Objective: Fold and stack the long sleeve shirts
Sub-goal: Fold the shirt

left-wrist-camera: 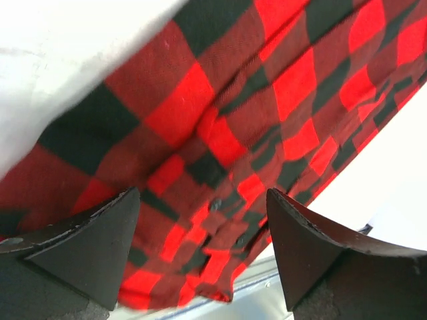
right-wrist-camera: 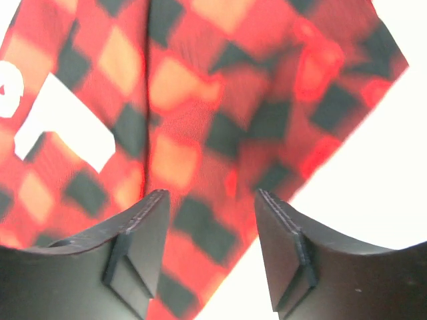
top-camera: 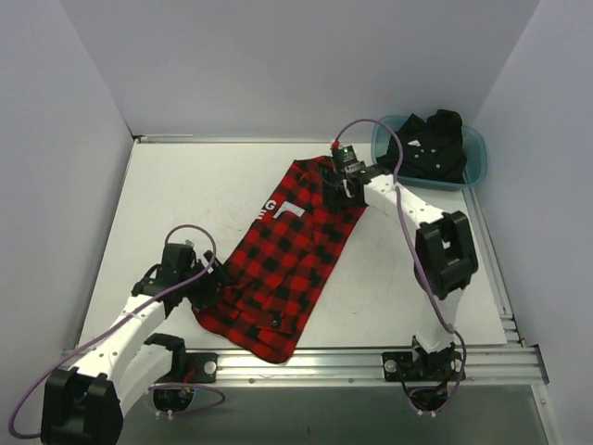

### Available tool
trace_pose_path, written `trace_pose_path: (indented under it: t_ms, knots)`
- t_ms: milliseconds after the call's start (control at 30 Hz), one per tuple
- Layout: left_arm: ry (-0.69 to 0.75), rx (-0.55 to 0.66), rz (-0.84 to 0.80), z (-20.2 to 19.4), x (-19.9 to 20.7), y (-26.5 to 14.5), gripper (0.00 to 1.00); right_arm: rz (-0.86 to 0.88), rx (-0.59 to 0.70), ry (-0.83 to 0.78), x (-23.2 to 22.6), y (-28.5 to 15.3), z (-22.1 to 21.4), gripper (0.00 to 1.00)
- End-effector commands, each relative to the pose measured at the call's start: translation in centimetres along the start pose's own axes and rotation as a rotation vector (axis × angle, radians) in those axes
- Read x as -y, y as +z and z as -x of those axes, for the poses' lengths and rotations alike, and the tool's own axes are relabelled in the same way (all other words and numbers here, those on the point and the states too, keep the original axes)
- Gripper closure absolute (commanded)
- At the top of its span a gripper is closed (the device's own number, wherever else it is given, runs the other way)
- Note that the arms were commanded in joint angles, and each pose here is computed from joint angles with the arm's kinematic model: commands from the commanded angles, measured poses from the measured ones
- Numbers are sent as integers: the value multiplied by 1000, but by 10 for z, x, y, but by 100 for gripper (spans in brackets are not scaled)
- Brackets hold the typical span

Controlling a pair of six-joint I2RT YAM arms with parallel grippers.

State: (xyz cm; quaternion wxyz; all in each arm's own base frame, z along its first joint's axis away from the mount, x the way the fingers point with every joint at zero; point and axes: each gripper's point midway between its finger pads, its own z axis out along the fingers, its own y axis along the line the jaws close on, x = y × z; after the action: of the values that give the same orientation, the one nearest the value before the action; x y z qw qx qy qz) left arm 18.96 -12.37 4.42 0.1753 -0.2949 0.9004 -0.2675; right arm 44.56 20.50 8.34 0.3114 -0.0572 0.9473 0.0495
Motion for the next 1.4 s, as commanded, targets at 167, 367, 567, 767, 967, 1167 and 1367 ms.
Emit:
trace_pose_path:
  t_ms: [167,367,567,767,967,1167,1367]
  knots:
    - [227,120,51,44,32,-35,13,-9,-12,-10,7,-81,-55,45]
    - [323,122,157,71,31,-12,19,26,-63,97,-14,-66,-95,53]
    - [313,56,186,68,23,19,30,35,-120,156,-25,-38,-113,59]
    - [259,0,219,47,8,45,44,18,-167,146,-18,-7,-120,61]
    - [200,-38,262,13,-8,54,51,-11,-126,64,0,19,-89,62]
    - [165,-82,196,-40,3,57,49,33,-118,21,7,48,-45,61]
    - [257,-96,83,-54,42,58,29,45,-48,-34,6,55,21,59]
